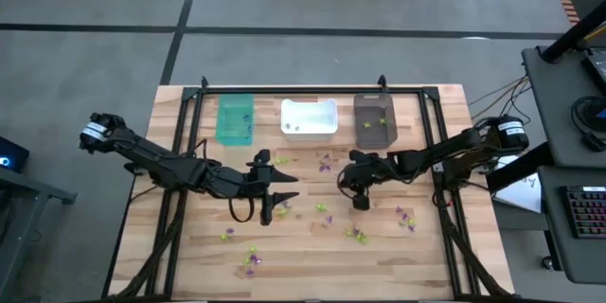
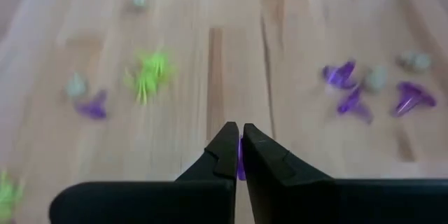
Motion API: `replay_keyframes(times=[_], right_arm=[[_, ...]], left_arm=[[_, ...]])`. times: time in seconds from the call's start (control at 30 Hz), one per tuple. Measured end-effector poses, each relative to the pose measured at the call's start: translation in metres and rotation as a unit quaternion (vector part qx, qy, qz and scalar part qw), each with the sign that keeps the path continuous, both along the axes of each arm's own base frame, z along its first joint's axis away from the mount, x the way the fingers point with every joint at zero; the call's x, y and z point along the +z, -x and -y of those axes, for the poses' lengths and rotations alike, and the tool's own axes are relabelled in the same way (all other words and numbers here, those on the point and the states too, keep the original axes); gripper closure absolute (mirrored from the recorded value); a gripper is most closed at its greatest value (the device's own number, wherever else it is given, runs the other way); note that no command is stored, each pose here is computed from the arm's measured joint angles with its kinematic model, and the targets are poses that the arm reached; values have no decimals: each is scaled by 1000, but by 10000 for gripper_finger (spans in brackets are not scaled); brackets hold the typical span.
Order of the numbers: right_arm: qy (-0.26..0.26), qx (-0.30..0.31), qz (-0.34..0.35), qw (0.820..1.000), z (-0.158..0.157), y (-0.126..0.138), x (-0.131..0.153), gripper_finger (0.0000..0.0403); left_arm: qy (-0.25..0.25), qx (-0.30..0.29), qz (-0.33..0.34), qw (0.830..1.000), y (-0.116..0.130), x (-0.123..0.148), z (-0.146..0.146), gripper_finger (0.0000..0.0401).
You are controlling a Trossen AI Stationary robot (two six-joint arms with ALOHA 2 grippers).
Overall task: Sort Halloween decoration
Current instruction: Put the purple witch hat toy into the light blue bin
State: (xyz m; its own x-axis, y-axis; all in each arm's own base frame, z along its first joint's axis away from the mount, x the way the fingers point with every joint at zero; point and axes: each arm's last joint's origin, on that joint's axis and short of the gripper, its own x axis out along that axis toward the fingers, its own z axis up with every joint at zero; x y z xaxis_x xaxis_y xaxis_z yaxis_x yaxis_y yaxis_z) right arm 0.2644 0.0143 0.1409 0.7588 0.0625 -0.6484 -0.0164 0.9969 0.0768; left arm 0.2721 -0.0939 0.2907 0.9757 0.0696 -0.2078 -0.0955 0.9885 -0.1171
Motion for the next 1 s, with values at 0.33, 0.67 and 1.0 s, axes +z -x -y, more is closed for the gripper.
replay_keyframes(times=[0.33, 0.67, 1.0], right_arm=[[2, -18, 135, 991, 10, -26, 34, 395], [62, -25, 214, 975, 36, -70, 82, 395], [83, -14, 251, 964, 84, -144, 98, 394]], left_arm=[[-11, -9, 50, 999, 24, 31, -7, 246], [-33, -12, 87, 996, 60, 59, -22, 246], [-45, -13, 108, 993, 87, 74, -32, 246]])
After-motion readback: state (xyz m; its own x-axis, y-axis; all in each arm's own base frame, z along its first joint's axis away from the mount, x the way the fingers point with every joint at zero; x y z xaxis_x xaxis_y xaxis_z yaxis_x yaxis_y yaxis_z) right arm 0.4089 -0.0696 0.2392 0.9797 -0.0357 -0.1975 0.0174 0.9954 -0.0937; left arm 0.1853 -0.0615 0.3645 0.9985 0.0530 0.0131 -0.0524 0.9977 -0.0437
